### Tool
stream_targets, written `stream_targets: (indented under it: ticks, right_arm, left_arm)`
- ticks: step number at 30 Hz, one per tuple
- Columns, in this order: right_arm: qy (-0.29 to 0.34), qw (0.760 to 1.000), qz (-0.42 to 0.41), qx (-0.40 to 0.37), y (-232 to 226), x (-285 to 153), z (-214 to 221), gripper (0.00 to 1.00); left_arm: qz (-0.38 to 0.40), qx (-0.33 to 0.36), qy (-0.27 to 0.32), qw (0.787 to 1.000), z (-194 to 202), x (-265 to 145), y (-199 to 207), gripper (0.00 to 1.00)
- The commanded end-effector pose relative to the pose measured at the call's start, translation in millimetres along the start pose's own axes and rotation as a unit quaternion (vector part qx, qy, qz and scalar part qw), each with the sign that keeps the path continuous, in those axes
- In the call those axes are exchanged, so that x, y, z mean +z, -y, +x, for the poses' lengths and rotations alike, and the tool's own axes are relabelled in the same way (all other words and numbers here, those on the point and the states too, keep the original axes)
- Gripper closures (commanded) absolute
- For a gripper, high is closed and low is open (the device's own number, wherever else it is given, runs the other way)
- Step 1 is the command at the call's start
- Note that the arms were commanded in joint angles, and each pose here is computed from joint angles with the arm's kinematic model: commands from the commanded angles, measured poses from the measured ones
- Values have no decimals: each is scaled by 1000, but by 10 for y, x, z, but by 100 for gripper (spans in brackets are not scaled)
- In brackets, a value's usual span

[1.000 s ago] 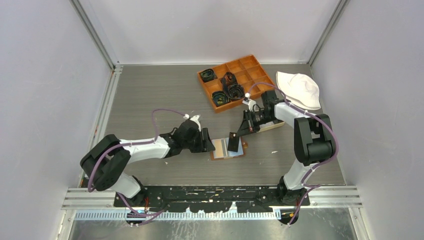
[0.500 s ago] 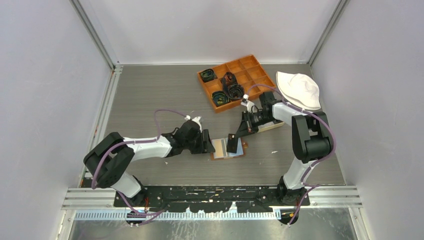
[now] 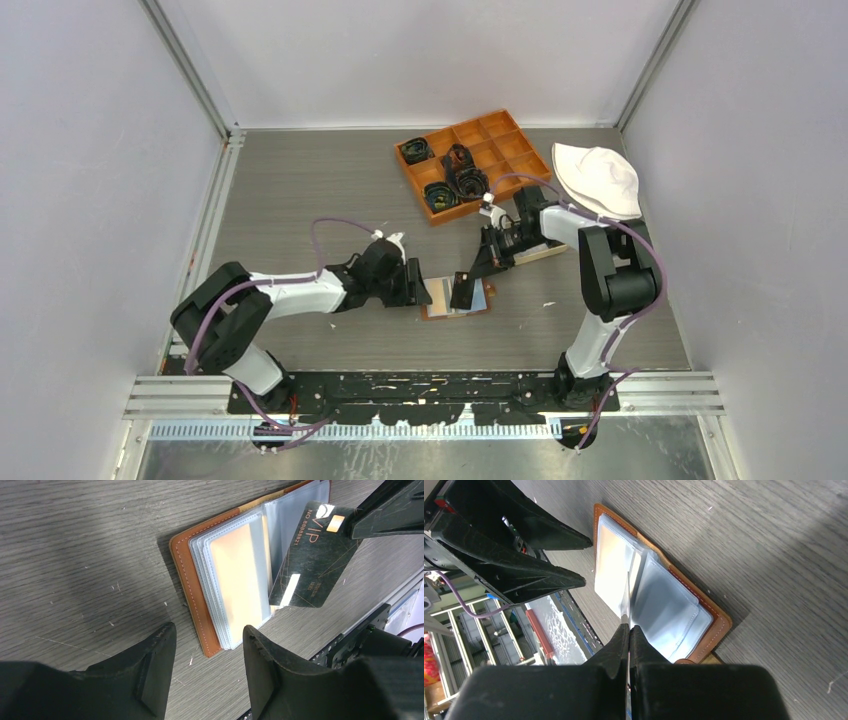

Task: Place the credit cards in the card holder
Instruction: Insert the credit card into the card holder.

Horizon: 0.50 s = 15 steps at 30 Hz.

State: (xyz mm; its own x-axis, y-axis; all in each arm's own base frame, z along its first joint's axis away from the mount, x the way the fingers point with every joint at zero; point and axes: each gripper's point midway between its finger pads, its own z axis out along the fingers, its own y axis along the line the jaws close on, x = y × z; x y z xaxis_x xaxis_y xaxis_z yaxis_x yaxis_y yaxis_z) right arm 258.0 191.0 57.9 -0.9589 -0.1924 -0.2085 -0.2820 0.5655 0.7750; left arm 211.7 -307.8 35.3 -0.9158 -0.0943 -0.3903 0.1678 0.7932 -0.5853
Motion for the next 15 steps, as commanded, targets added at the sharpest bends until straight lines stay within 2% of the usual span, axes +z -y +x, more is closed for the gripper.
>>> stream_targets:
  ticks: [1,11,15]
  right_arm:
    - [2,1000,1,-3,-17,15,-74,99]
    - [-9,1000,-1,2,4,30,-84,99]
    - [11,1000,16,-13,6,-64,-157,99]
  left_arm:
    - [11,8,0,1000,-69,8,121,48]
    - [-3,20,-7,1000,-98,34,105,50]
    - [-17,21,-16,999,-64,49,49,51]
